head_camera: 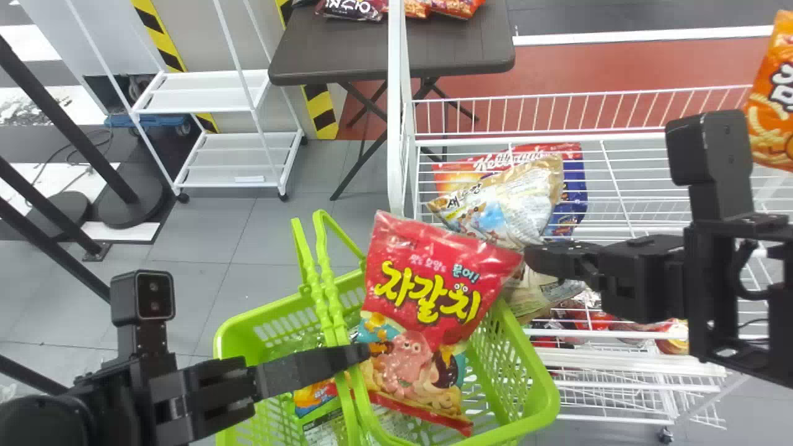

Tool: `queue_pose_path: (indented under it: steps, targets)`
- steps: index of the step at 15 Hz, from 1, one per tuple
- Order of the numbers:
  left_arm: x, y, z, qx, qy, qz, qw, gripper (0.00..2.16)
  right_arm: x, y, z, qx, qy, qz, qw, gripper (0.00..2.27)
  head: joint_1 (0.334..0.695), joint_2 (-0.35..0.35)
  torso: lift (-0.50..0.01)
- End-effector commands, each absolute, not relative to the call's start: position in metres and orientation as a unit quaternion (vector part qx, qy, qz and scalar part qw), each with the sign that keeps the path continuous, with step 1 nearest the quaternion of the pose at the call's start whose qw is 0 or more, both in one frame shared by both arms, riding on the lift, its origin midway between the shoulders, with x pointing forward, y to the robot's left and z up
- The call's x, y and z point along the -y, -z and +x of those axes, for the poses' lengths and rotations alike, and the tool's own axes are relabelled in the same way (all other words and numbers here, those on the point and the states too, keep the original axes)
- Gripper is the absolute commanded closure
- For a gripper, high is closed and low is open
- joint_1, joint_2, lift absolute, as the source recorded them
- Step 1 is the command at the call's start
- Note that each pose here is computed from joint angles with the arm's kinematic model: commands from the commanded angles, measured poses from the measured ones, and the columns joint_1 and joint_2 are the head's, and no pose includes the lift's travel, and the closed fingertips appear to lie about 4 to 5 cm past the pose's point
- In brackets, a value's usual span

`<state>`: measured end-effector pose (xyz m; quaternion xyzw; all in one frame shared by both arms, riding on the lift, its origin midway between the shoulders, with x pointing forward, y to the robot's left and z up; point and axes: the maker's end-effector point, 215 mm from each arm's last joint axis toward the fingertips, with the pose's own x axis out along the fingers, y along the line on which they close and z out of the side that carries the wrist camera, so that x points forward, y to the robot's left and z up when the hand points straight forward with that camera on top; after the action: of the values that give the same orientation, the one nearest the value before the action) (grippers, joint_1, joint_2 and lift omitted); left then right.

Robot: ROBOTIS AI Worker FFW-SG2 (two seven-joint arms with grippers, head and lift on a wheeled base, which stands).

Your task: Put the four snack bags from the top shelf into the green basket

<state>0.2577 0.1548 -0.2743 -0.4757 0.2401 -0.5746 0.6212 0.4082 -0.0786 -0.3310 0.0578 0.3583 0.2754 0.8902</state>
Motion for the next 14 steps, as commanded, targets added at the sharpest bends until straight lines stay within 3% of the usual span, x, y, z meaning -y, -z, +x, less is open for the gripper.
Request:
queue_pose_path:
  steps: [1, 8, 14]
  targets:
    - [-0.157, 0.273, 0.257, -0.237, 0.576, -0.476, 0.621, 2.15, 0.093, 0.329, 0.413, -0.356, -0.261, 0.056, 0.896, 2.26, 0.695, 0.138, -0.003]
    - [-0.160, 0.274, 0.259, -0.236, 0.571, -0.477, 0.625, 2.15, 0.128, 0.293, 0.423, -0.315, -0.243, 0.062, 0.915, 2.26, 0.695, 0.062, -0.003]
    - [-0.156, 0.274, 0.258, -0.237, 0.573, -0.477, 0.623, 2.15, 0.099, 0.266, 0.425, -0.288, -0.274, 0.069, 0.915, 2.26, 0.695, 0.071, -0.003]
